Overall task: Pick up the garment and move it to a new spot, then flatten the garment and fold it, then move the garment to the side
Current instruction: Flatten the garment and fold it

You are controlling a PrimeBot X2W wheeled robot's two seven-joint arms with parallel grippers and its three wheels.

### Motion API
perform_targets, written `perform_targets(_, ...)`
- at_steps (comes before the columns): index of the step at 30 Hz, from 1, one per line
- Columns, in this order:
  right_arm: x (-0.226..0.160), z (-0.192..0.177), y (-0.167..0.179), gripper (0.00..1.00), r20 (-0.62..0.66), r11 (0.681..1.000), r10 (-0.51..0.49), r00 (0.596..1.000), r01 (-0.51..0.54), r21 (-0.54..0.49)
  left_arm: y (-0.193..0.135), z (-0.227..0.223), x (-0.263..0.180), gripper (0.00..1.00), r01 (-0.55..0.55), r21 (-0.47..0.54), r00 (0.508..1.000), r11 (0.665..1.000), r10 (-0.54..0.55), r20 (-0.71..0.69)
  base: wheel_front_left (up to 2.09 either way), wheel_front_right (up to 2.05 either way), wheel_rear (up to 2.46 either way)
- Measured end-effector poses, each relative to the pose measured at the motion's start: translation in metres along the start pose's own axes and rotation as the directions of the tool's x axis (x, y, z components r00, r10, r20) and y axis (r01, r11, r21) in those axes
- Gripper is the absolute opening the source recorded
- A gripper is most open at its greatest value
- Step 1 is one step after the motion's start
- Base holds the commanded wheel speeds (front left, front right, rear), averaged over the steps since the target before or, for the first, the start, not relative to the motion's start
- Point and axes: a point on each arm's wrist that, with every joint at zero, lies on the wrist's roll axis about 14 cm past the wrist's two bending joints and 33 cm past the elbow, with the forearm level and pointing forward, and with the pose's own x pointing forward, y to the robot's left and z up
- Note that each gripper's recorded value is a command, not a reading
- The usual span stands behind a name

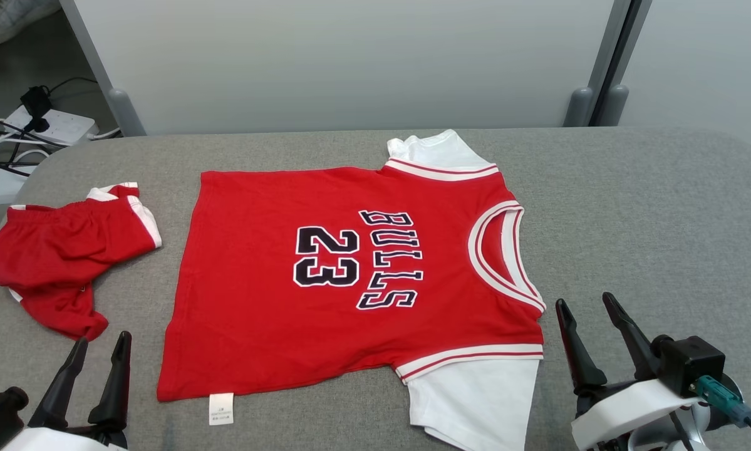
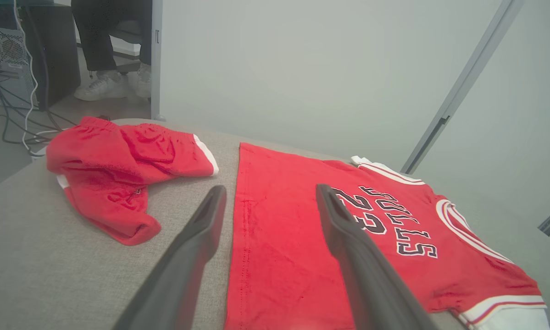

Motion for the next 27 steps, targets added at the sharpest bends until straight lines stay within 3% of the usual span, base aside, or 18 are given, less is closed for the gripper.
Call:
perform_targets(8, -0.002, 0.010, 0.002, 1.00, 0.062, 1.000, 0.007, 0.998, -0.006, -0.029, -0.009, 0.001, -0.005, 1.00, 0.021, 0.107, 1.000, 0.994, -0.023, 0.015, 0.00, 0.00, 0.00)
perform_targets(27, -0.021, -0.010, -0.006, 1.00, 0.029, 0.996, -0.018, 0.999, 0.021, -0.091, -0.009, -0.025, -0.018, 1.00, -0.010, 0.181, 0.999, 0.984, 0.017, -0.037, 0.00, 0.00, 0.00)
